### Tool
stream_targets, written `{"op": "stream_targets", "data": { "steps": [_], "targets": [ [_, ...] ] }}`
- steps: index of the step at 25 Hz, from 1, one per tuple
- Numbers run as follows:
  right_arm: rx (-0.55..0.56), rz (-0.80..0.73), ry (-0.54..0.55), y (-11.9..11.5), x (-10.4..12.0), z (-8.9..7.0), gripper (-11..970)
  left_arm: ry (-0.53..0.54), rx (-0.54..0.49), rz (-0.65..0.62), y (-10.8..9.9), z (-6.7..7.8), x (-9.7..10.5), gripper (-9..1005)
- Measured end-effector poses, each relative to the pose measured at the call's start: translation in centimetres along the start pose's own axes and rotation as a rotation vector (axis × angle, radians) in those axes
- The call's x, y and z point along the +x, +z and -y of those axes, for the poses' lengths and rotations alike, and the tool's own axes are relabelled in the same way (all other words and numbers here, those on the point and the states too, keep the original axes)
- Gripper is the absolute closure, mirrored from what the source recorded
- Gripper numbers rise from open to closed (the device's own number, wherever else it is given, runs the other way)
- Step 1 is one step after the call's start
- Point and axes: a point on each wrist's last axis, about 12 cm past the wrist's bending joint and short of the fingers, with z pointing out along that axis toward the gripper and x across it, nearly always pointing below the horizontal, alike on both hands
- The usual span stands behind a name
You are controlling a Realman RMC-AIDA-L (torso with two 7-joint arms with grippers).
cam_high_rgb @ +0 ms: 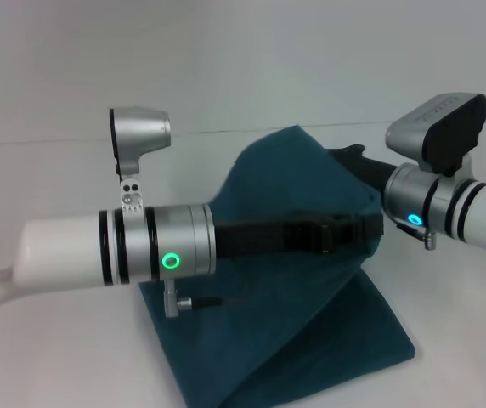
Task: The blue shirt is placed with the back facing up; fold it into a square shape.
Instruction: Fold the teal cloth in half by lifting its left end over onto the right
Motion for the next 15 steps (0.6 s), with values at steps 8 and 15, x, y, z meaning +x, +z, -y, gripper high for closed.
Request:
{"op": "stream_targets", "data": {
  "steps": [8,15],
  "targets": [
    [0.184,0.078,0.091,-3.1,0.6,4.0,858,-0.054,-0.013,0.067,-0.4,-0.4,1.5,863],
    [0.201,0.136,0.16,-5.7,0.6,5.7,708,-0.034,0.042,0.091,-1.6,0.2,1.8,728]
  ]
}}
